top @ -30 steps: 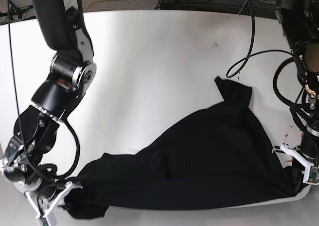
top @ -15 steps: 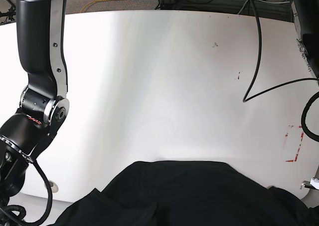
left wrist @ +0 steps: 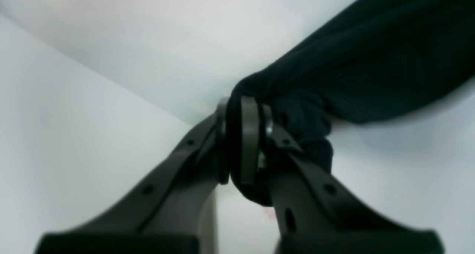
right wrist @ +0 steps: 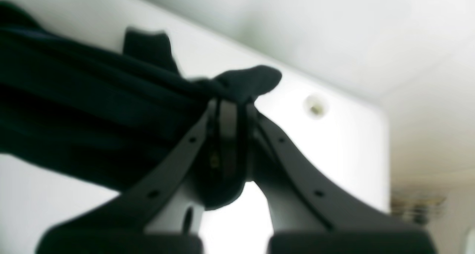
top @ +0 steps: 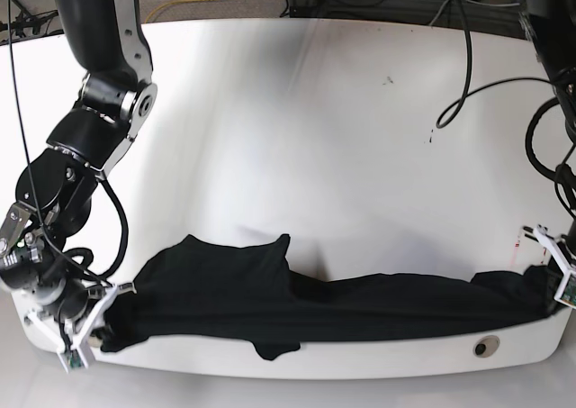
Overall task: Fold the T-shirt properly
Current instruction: 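Lay the T-shirt flat, dragging both grippers away from the hem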
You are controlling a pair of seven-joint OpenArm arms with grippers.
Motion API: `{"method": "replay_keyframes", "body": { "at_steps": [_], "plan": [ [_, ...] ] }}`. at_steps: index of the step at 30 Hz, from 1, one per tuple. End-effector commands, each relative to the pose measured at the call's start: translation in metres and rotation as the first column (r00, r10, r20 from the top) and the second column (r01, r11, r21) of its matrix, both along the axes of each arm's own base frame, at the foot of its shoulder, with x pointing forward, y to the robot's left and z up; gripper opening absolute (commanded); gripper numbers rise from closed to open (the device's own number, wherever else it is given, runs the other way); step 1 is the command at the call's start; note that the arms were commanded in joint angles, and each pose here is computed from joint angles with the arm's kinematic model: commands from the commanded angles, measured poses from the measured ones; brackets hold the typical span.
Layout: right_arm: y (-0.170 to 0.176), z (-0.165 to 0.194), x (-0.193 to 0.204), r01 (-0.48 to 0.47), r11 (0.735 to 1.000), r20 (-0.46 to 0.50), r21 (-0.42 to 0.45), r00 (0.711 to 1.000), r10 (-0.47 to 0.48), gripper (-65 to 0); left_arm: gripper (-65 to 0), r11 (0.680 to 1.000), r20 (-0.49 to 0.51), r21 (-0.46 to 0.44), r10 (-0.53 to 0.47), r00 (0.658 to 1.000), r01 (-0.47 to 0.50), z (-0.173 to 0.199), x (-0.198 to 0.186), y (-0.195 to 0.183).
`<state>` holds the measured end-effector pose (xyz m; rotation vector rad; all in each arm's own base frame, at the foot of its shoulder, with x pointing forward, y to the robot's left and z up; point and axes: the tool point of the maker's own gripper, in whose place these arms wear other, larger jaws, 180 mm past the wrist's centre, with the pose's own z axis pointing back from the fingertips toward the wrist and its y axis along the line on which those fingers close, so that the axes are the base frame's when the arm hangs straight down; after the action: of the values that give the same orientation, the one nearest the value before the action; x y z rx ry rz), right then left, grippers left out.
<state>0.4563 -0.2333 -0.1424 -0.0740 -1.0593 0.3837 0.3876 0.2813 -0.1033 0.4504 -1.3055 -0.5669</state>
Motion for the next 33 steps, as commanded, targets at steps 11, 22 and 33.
{"method": "replay_keyframes", "body": {
  "at_steps": [11, 22, 33],
  "plan": [
    [-0.011, -0.118, -0.083, 0.113, 0.993, -0.219, 0.044, 0.971, -0.101, -65.0, -65.0, 0.998, -0.286, -0.062, -0.022, 0.958, 0.004, -0.131, -0.076, -0.003],
    [-0.018, -0.194, -0.154, 0.194, 0.978, -0.414, 0.07, 0.898, -0.149, -65.0, -65.0, 0.993, -0.471, -0.117, -0.061, 0.88, 0.007, -0.199, -0.141, -0.015],
    [-0.03, -0.222, -0.223, 0.288, 0.941, -0.489, 0.178, 0.856, -0.17, -65.0, -65.0, 0.997, -0.618, -0.035, 0.038, 0.785, -0.076, -0.239, -0.203, 0.006]
  ]
}}
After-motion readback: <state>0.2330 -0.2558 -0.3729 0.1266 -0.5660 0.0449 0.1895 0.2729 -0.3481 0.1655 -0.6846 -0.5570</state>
